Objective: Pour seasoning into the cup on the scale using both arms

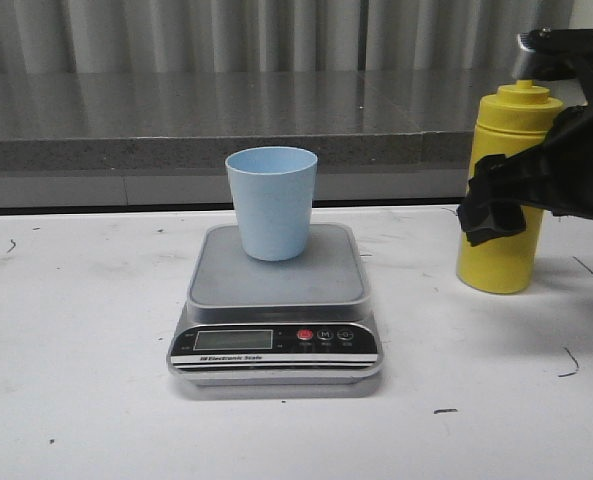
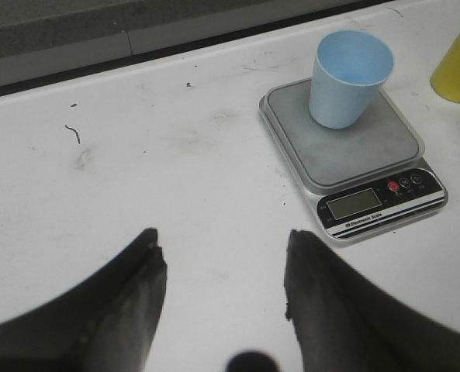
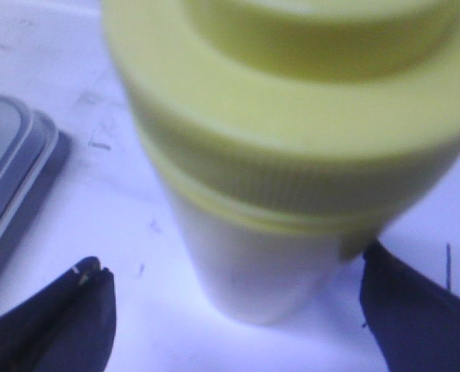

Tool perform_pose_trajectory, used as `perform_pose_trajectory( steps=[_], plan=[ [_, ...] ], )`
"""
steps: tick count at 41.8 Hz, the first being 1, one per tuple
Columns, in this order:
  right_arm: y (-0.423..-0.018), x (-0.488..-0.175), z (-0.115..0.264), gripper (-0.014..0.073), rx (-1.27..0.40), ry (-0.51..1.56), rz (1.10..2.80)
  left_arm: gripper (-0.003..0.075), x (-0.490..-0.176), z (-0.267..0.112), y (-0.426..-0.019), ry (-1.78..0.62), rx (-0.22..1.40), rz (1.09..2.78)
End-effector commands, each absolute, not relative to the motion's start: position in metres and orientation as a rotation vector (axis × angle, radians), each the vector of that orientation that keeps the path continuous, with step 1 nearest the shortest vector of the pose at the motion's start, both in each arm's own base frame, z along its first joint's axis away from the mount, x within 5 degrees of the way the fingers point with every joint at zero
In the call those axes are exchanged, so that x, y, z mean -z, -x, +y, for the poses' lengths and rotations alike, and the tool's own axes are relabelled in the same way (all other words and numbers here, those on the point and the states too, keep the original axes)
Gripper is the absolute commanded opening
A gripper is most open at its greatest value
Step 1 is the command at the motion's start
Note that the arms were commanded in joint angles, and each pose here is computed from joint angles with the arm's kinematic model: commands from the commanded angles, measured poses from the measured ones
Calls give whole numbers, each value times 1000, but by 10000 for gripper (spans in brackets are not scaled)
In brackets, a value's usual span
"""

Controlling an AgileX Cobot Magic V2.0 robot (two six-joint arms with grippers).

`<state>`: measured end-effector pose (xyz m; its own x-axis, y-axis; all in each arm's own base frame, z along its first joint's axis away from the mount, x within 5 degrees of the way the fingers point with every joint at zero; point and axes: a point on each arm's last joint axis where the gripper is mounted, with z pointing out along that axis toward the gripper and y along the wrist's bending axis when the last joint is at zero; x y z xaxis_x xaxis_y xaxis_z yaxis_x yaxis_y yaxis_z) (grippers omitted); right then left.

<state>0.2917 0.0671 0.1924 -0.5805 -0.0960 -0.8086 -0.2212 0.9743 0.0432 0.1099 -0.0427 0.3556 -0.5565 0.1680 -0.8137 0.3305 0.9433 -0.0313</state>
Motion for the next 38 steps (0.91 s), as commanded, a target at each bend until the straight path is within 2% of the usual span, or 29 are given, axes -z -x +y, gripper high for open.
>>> perform_pose_trajectory(
  steps=[1,12,19,29,38],
  plan=[
    [-278,-223,66,651,-150,215,2205,355,-370,-43,-112,-324,245,2074],
    [-227,-261,49,651,-46,161,2444,355,-370,-43,-112,-324,245,2074],
    [-197,-296,47,651,-90,247,2522,355,-370,-43,-112,-324,245,2074],
    [-159,-328,51,651,-264,338,2422,355,-370,-43,-112,-324,245,2074],
    [-129,-350,44,651,-281,334,2282,355,-370,-43,-112,-324,245,2074]
  ],
)
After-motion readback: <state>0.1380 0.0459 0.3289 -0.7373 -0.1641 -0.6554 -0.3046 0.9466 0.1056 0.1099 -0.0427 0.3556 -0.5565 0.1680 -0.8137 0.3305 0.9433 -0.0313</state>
